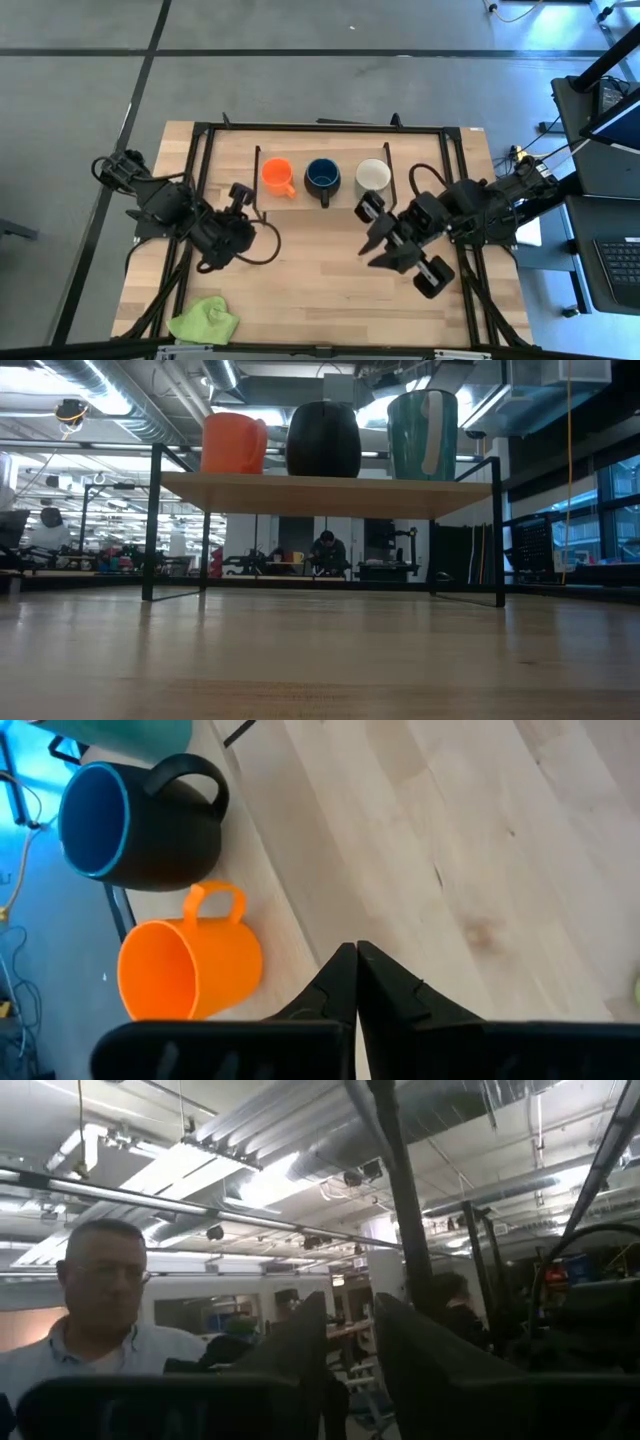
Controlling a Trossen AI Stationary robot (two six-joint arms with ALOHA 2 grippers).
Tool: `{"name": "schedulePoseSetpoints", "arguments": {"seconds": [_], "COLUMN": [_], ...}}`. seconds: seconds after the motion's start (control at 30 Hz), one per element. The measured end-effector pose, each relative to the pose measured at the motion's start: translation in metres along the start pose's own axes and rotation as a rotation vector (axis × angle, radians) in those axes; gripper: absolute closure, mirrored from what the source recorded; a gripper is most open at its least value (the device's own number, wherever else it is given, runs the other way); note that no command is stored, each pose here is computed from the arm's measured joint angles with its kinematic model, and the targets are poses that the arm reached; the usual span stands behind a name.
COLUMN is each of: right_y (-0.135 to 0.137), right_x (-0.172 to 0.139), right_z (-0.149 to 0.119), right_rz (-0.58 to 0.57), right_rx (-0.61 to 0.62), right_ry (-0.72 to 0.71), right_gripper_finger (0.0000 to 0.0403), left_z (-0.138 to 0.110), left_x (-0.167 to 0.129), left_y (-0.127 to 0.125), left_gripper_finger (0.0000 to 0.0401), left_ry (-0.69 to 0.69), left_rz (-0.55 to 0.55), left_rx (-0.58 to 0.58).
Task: Stack small to large cups/mugs on shelf
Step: Put the orange mug on the shelf
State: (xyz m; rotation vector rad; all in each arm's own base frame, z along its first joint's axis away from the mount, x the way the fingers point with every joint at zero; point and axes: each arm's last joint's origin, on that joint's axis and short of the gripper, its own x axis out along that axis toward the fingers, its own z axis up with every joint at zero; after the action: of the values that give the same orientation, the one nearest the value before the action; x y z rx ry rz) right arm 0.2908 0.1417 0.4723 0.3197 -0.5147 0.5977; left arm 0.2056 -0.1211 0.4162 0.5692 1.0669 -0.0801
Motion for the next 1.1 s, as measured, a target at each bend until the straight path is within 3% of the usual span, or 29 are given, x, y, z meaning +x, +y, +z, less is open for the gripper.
{"name": "schedulePoseSetpoints", "arguments": {"seconds": [0.1, 0.3, 0.63, 0.73, 0.83, 0.97, 1.1], "right_y": [0.0, 0.012, 0.021, 0.017, 0.013, 0.009, 0.004], "right_x": [0.0, 0.001, 0.003, 0.005, 0.005, 0.005, 0.008], "right_z": [-0.001, -0.004, -0.008, -0.017, -0.019, -0.025, -0.052], "right_rz": [-0.003, 0.029, 0.033, -0.031, -0.165, -0.246, -0.276], "right_rx": [0.004, 0.147, -0.043, -0.128, -0.209, -0.097, 0.033], "right_ry": [0.009, 0.01, 0.014, 0.038, 0.036, 0.069, 0.173], "right_gripper_finger": [0.0312, 0.0312, 0.0312, 0.0312, 0.0312, 0.0312, 0.0312], "left_z": [0.0, 0.0, -0.001, -0.001, -0.001, -0.001, -0.001], "left_x": [-0.002, -0.007, -0.009, -0.01, -0.01, -0.01, -0.01], "left_y": [-0.004, -0.014, -0.019, -0.019, -0.019, -0.019, -0.019], "left_gripper_finger": [0.0399, 0.04, 0.04, 0.0397, 0.0393, 0.0392, 0.0392], "left_ry": [-0.008, -0.027, -0.037, -0.038, -0.038, -0.038, -0.037], "left_rz": [-0.007, -0.022, -0.015, -0.016, -0.016, -0.016, -0.015], "left_rx": [-0.006, 0.007, -0.029, -0.029, -0.027, -0.027, -0.025]}}
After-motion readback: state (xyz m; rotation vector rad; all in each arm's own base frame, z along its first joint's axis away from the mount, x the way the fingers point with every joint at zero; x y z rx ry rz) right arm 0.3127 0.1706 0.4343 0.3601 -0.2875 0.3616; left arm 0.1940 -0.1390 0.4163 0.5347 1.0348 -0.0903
